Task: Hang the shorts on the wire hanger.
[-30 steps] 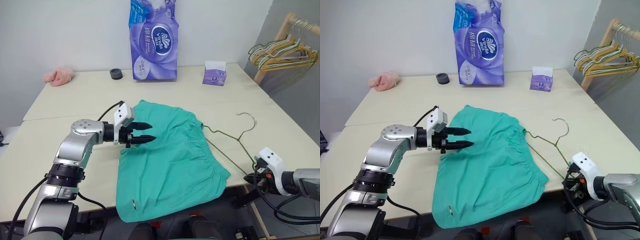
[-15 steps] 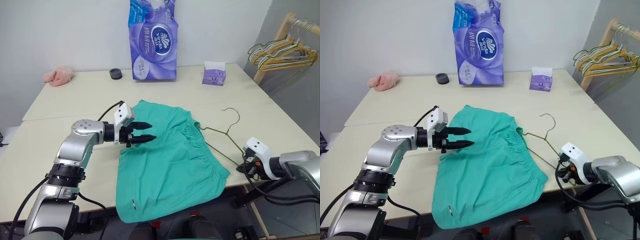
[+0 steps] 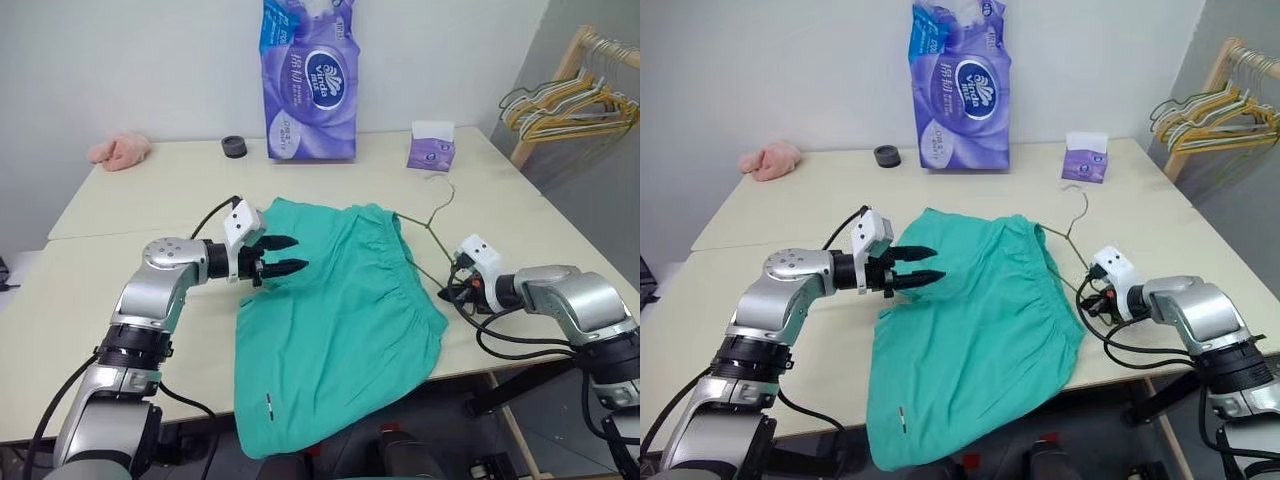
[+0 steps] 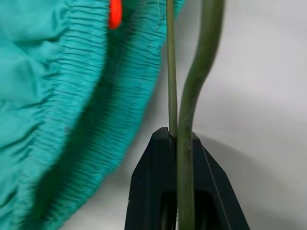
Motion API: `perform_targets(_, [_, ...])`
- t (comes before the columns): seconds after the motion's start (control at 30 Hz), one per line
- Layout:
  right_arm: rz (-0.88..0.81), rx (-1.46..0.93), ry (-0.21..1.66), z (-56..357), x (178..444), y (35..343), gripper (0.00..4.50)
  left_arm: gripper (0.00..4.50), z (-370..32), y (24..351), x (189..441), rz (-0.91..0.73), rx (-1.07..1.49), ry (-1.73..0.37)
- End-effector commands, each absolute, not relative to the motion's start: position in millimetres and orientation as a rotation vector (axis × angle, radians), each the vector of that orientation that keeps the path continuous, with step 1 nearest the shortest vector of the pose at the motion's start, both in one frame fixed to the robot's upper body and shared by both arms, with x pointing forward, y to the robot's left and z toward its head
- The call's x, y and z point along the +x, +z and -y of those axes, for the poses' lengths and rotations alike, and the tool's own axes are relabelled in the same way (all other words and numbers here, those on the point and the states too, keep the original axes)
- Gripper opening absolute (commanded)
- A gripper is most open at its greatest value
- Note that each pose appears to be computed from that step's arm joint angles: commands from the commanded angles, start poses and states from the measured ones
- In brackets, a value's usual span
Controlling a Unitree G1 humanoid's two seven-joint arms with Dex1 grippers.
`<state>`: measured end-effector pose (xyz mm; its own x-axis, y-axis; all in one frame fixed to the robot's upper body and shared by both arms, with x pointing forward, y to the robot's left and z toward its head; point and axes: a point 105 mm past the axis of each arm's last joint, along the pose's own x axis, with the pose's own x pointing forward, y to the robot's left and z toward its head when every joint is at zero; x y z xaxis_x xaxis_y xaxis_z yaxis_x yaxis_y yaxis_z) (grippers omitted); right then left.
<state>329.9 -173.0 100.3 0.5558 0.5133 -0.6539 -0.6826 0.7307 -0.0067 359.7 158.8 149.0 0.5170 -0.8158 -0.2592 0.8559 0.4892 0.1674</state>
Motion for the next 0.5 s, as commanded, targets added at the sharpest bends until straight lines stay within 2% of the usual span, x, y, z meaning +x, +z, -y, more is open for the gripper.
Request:
perform_targets(0.03, [-0.470, -0.375, 0.761, 148, 328, 141, 0.00, 2.67, -173, 179, 376, -0.050, 0.289, -0.910])
perform_targets(0.13, [-0.422, -0.436, 0.800, 133, 319, 146, 0.00, 3.19, -180, 196, 379, -0.027, 0.268, -0.918])
perform_targets(0.23, [-0.394, -0.522, 0.838, 122, 311, 145, 0.00, 4.11, -183, 214, 377, -0.004, 0.321, -0.968])
perform_targets(0.3, [-0.387, -0.604, 0.859, 120, 308, 141, 0.00, 4.48, -181, 224, 372, -0.004, 0.388, -1.030])
perform_targets(0.37, [-0.392, -0.629, 0.871, 119, 306, 137, 0.00, 4.48, -178, 229, 365, -0.024, 0.447, -1.110])
perform_targets(0.5, [-0.392, -0.694, 0.891, 118, 303, 133, 0.00, 4.48, -179, 218, 349, -0.124, 0.609, -1.247])
